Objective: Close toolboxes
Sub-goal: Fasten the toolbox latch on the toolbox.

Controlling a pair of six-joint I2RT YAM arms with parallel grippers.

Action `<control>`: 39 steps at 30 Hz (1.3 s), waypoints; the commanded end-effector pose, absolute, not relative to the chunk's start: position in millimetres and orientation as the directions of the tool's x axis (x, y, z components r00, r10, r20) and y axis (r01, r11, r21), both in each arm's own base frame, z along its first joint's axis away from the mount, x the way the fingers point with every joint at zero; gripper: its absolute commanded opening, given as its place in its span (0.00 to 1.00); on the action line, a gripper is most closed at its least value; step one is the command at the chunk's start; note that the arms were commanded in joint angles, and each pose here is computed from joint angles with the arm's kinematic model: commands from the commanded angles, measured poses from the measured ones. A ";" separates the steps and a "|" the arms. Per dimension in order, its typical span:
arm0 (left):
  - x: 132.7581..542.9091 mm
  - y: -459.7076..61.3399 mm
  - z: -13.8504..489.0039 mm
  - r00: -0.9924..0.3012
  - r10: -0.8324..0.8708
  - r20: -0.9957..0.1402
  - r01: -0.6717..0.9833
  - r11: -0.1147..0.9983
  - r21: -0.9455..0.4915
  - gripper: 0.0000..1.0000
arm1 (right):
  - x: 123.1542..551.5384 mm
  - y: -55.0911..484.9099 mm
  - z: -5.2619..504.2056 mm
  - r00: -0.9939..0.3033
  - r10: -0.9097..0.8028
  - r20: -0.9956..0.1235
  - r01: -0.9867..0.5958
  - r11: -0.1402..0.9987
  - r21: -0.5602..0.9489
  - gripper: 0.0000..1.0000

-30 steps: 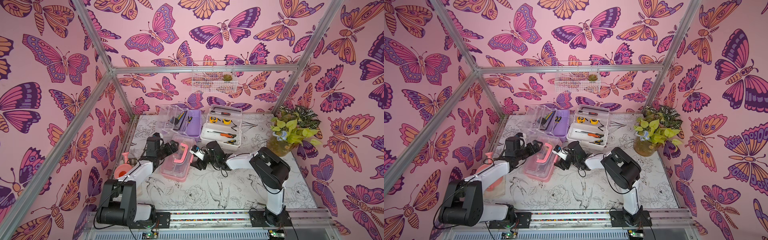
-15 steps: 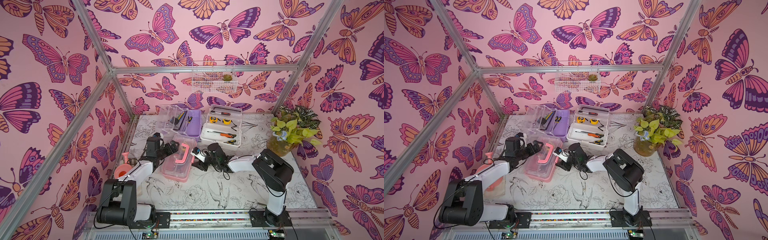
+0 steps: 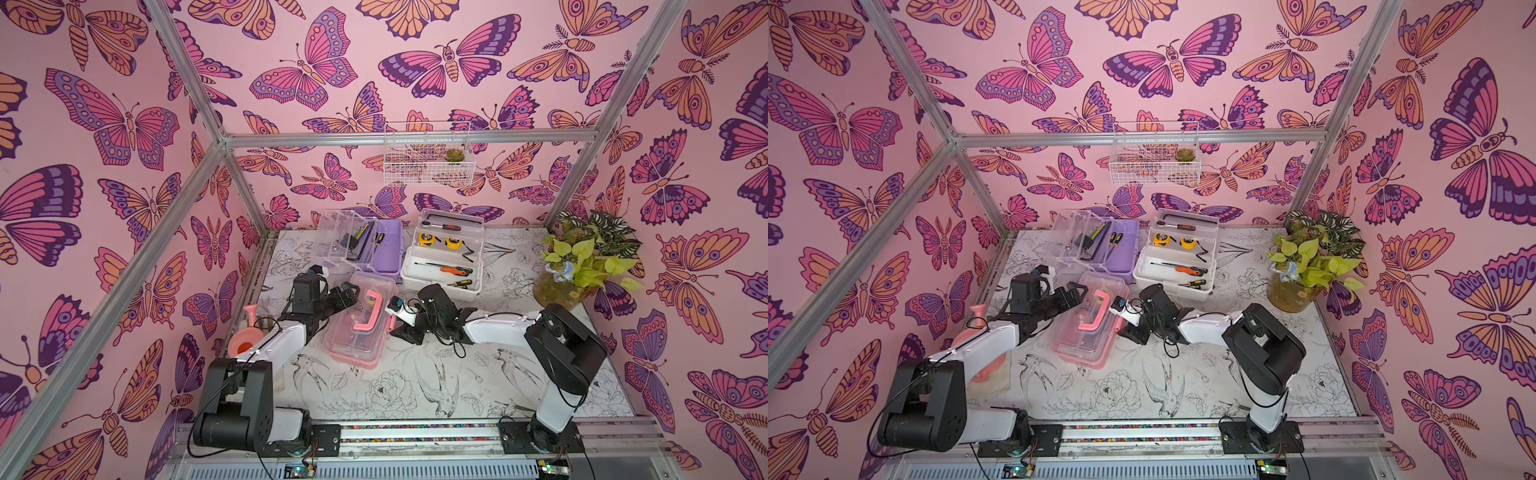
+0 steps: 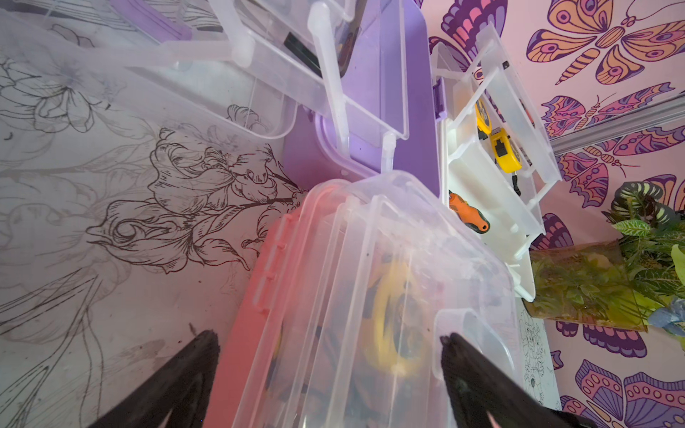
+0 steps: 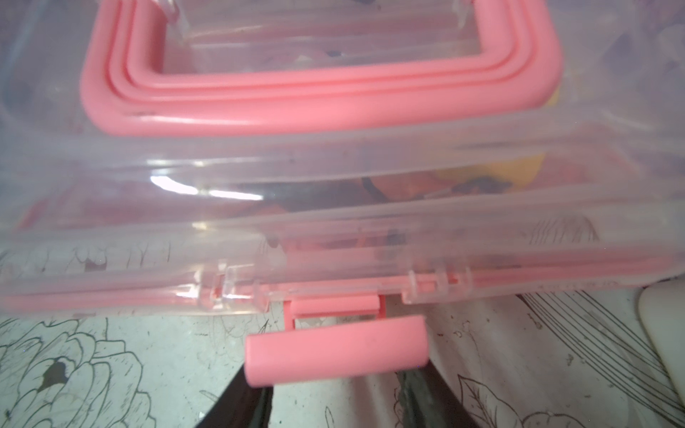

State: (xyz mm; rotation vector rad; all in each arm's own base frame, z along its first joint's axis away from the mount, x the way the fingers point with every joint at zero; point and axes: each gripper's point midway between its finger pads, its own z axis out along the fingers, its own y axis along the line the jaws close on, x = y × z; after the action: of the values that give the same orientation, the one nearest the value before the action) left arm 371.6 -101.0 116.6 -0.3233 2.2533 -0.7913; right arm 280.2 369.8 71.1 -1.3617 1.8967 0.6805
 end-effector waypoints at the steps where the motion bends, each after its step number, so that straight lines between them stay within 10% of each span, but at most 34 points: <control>1: 366.0 -102.8 105.9 -0.742 -0.412 -0.528 0.004 0.786 -0.619 0.95 | 277.3 372.9 84.5 -0.205 -0.611 -0.764 -0.958 0.287 0.027 0.41; 39: 357.7 -118.0 96.0 -0.778 -0.373 -0.505 0.041 0.773 -0.633 0.93 | 278.1 389.0 61.2 -0.232 -0.841 -0.488 -0.968 0.251 0.027 0.40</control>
State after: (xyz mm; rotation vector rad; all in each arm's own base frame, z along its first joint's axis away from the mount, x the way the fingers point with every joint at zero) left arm 370.0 -115.6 118.8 -0.2423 2.2507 -0.8502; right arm 290.8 376.1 68.2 -1.6276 2.1492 0.4104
